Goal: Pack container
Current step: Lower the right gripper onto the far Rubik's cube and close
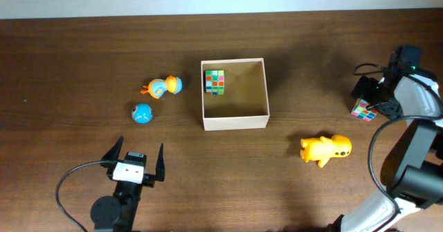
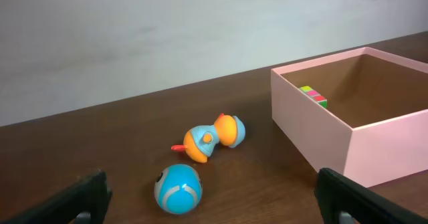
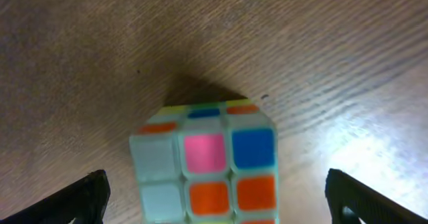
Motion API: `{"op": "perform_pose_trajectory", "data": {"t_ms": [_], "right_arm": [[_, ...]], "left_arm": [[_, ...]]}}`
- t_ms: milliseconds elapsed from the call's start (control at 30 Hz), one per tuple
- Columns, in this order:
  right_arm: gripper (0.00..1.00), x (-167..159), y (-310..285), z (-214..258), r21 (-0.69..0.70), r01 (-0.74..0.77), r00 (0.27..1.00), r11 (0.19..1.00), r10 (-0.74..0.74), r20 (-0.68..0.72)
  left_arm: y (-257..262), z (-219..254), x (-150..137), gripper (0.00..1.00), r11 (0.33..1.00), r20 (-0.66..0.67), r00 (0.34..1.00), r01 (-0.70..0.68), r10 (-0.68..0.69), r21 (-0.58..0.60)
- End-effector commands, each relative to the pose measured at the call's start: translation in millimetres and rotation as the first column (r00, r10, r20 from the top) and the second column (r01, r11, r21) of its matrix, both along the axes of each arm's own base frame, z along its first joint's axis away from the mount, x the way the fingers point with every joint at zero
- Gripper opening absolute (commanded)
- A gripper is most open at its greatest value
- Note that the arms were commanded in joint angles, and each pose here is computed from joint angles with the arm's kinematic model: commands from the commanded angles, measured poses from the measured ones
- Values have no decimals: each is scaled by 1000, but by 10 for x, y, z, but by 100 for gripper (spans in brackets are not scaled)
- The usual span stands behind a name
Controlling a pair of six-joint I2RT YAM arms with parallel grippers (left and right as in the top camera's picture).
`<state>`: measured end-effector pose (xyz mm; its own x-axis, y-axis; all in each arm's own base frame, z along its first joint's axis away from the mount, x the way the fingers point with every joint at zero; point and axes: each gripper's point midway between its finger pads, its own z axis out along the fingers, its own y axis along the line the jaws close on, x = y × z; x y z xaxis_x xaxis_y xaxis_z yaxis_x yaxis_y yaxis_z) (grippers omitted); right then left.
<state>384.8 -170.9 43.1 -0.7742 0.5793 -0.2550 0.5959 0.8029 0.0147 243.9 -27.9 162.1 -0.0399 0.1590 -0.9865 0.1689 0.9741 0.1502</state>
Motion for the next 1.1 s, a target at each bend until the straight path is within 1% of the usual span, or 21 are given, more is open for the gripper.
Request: {"op": "perform_pose_trajectory", "data": {"t_ms": [0, 100, 233, 267, 333, 533, 700, 800, 1067], "right_arm": [[97, 2, 35, -139, 29, 0, 1000, 1000, 0, -13], [97, 33, 49, -240, 45, -3, 1000, 999, 3, -15], [96, 102, 53, -249, 53, -5, 1000, 999, 4, 12], [94, 118, 50, -245, 52, -6, 1000, 999, 5, 19], [92, 137, 43, -240, 49, -6, 1000, 999, 5, 27], [91, 180, 24, -236, 42, -7, 999, 999, 5, 44], [88, 165, 29, -317, 52, 11, 1000, 999, -13, 29], [88, 159, 48, -372, 73, 44, 999, 996, -46, 23], [88, 161, 64, -373, 88, 64, 997, 994, -67, 25]], "left_arm": [[20, -14, 1, 99, 1000, 4, 1000, -8, 8, 13], [20, -14, 1, 99, 1000, 4, 1000, -9, 9, 13], [20, -14, 1, 99, 1000, 4, 1000, -8, 8, 13], [20, -14, 1, 99, 1000, 4, 1000, -9, 9, 13], [20, -14, 1, 99, 1000, 4, 1000, -8, 8, 13], [20, -14, 1, 99, 1000, 4, 1000, -9, 9, 13], [20, -14, 1, 99, 1000, 4, 1000, -8, 8, 13], [20, -14, 1, 99, 1000, 4, 1000, -8, 8, 13], [20, -14, 1, 99, 1000, 4, 1000, -8, 8, 13]]}}
